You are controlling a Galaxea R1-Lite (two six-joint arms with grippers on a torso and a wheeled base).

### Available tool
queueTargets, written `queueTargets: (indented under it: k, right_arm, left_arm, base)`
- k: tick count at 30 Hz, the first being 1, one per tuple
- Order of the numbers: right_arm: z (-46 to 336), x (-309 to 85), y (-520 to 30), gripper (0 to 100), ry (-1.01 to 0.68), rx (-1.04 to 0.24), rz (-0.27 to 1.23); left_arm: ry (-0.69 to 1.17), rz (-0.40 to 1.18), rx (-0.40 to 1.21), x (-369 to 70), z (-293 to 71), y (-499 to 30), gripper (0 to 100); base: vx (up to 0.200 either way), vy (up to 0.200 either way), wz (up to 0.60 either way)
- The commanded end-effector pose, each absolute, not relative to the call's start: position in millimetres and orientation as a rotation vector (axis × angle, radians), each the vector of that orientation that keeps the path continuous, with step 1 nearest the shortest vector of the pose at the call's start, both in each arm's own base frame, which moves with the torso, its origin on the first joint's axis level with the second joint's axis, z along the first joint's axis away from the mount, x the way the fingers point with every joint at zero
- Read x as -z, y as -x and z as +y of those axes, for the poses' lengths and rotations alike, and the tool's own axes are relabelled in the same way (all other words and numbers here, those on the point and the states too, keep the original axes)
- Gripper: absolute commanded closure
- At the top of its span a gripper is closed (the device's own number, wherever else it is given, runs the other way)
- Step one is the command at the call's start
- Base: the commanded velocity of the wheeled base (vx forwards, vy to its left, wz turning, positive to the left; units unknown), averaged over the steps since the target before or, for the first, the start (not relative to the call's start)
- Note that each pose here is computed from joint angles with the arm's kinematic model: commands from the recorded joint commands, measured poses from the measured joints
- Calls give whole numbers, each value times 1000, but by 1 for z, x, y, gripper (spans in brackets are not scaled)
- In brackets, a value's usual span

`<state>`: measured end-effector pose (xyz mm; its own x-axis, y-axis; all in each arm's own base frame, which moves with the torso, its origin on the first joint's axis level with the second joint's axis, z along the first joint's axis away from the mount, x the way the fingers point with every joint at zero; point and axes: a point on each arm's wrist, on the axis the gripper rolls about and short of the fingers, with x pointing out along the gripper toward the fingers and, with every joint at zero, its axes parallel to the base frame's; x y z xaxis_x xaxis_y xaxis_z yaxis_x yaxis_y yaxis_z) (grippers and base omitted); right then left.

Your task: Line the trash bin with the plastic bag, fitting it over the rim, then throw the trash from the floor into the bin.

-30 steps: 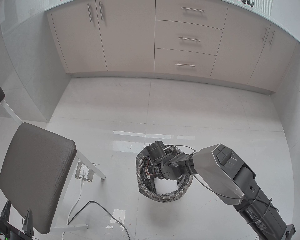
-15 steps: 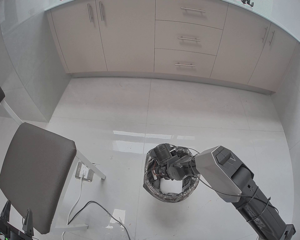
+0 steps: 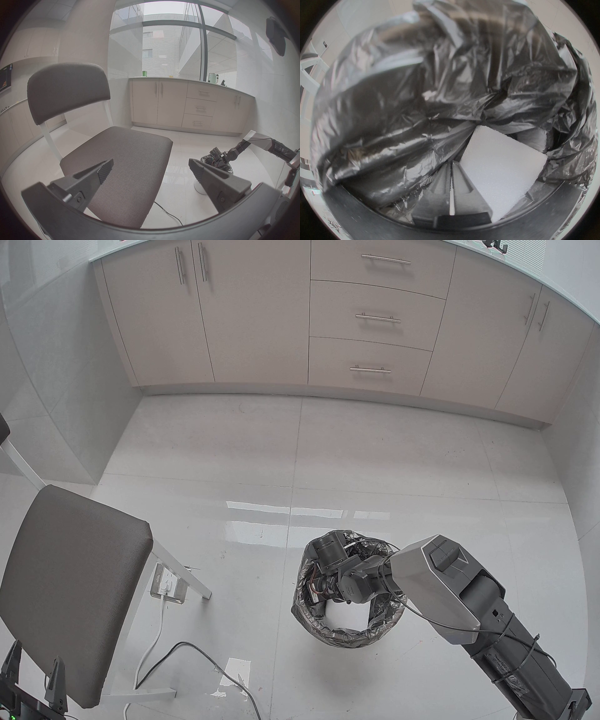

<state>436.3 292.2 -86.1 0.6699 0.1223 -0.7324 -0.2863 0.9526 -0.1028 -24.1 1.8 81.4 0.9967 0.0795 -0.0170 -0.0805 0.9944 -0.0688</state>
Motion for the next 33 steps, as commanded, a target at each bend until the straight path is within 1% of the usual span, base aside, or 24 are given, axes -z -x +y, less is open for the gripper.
queueTargets:
  k: [1,3,4,8,18,33]
  right_arm:
    - [296,59,-437,100,202,-240,769]
    - [297,51,-437,100,199,-241,760]
    - [297,39,-437,100,194,-238,746]
    - [296,29,-437,100,198,-233,751]
    - [291,31,-436,100,220,-202,778]
    - [265,43,-450,100,219,-136,818]
  left_arm:
    - [70,-1,-80,-81,2,25,0]
    - [70,-1,-80,-81,2,25,0]
    - [70,-1,-80,-81,2,25,0]
    - [70,-1,-80,-81,2,25,0]
    - [70,-1,-80,-81,2,25,0]
    - [70,-1,-80,-81,2,25,0]
  base:
    - [0,0,0]
    - [0,0,0]
    - [0,0,0]
    - [0,0,0]
    - [0,0,0]
    - [0,0,0]
